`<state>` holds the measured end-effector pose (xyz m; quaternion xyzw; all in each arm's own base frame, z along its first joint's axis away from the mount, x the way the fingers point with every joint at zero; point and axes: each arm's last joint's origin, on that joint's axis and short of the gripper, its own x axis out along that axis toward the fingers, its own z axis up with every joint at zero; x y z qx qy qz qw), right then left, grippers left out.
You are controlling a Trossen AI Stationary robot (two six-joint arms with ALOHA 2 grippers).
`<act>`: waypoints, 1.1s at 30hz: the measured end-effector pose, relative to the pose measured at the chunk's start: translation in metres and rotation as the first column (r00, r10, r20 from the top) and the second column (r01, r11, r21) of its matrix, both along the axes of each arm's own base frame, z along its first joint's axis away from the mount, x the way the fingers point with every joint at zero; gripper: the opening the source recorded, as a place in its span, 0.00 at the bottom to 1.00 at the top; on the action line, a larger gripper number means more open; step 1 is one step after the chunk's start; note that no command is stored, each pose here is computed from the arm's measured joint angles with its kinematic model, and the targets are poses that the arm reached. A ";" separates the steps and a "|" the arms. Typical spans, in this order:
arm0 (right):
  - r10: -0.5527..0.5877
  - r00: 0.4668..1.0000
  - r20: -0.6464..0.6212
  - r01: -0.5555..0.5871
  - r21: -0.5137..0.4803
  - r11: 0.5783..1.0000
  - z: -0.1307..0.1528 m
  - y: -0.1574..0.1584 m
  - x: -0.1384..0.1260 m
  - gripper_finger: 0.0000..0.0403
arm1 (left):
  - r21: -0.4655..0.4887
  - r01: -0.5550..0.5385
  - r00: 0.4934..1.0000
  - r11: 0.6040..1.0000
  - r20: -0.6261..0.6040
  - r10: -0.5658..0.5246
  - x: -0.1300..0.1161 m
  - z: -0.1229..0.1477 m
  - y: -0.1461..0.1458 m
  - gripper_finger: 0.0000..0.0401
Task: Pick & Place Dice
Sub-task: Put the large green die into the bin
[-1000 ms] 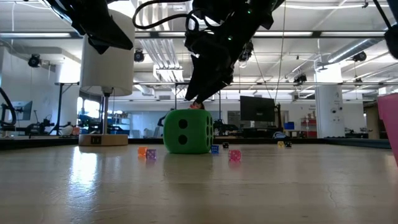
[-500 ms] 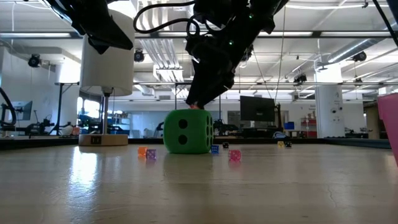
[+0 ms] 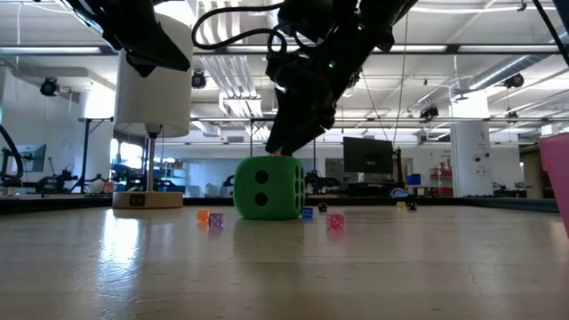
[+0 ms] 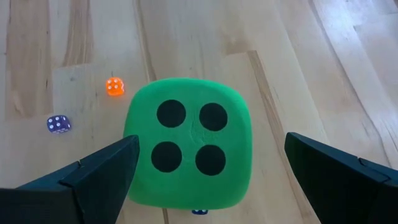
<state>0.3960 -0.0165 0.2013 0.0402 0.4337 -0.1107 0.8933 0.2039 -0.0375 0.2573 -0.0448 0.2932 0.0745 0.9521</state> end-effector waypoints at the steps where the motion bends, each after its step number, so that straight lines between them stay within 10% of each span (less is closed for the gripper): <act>1: 0.000 1.000 0.000 0.000 0.000 1.000 0.000 0.000 0.000 0.99 | 0.000 0.000 1.000 1.000 0.000 0.000 0.000 0.000 0.000 0.09; 33: -0.014 1.000 0.014 0.014 -0.004 1.000 -0.002 -0.003 0.000 0.99 | 0.000 0.000 1.000 1.000 0.000 0.000 0.000 0.000 0.000 0.09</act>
